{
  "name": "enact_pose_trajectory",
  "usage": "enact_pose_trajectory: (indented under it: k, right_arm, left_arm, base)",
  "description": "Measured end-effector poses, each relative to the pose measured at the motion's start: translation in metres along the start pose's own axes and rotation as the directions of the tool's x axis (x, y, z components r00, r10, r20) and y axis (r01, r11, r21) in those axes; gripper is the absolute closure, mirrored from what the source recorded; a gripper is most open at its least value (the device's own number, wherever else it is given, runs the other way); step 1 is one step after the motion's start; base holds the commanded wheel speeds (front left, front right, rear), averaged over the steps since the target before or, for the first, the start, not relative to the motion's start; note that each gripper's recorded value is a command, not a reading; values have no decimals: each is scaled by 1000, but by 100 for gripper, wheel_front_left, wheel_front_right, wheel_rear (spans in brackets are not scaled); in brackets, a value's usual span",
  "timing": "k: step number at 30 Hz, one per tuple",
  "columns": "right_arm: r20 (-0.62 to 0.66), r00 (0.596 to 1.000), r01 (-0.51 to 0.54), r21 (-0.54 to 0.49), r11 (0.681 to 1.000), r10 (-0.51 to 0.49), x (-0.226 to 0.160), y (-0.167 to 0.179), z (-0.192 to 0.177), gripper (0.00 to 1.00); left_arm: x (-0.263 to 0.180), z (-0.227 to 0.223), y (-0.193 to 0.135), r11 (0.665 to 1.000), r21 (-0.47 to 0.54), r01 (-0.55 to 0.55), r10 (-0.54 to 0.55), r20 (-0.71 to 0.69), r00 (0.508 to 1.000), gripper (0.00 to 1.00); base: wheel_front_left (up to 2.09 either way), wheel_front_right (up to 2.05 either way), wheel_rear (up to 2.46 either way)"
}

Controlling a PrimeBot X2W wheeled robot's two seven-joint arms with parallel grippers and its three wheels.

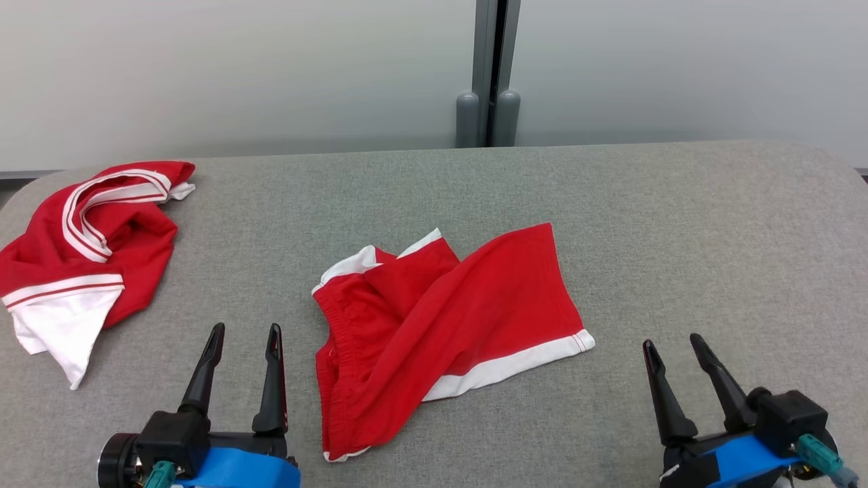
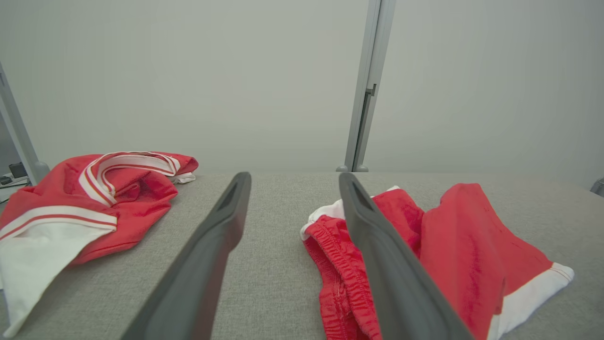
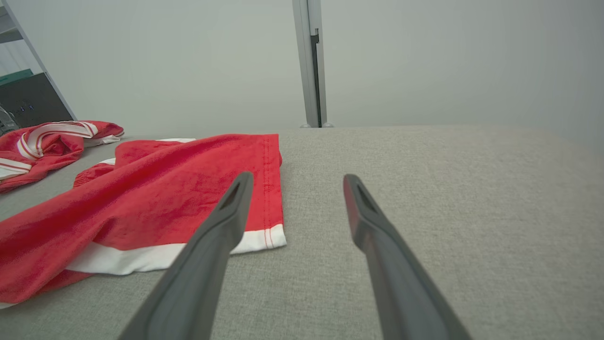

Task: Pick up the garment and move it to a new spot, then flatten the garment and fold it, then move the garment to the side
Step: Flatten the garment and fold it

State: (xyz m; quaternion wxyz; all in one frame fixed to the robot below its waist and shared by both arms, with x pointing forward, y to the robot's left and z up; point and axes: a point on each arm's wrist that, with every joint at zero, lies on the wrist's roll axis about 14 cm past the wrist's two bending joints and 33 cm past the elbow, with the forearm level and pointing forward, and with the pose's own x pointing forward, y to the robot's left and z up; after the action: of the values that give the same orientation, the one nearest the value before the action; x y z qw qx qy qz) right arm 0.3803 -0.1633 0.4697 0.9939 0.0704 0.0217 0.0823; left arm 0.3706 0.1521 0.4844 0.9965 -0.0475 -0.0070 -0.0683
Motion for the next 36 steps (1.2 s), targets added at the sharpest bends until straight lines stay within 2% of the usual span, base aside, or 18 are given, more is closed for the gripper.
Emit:
enact_pose_trajectory:
  k: [10,27,36]
  right_arm:
    - [17,999,45,6,999,-45,-27,3,0,0]
    - [7,998,67,-2,998,-67,-30,1,-4,0]
    - [-34,998,61,3,998,-61,-29,4,-17,0]
  left_arm:
    - [-20,2,11,999,39,-37,37,2,999,0]
    - [-29,-3,29,990,96,-103,105,-18,994,0]
    - [-28,-12,12,997,74,-38,42,-47,998,0]
  base:
    - [0,0,0]
    - [0,0,0]
    - [0,0,0]
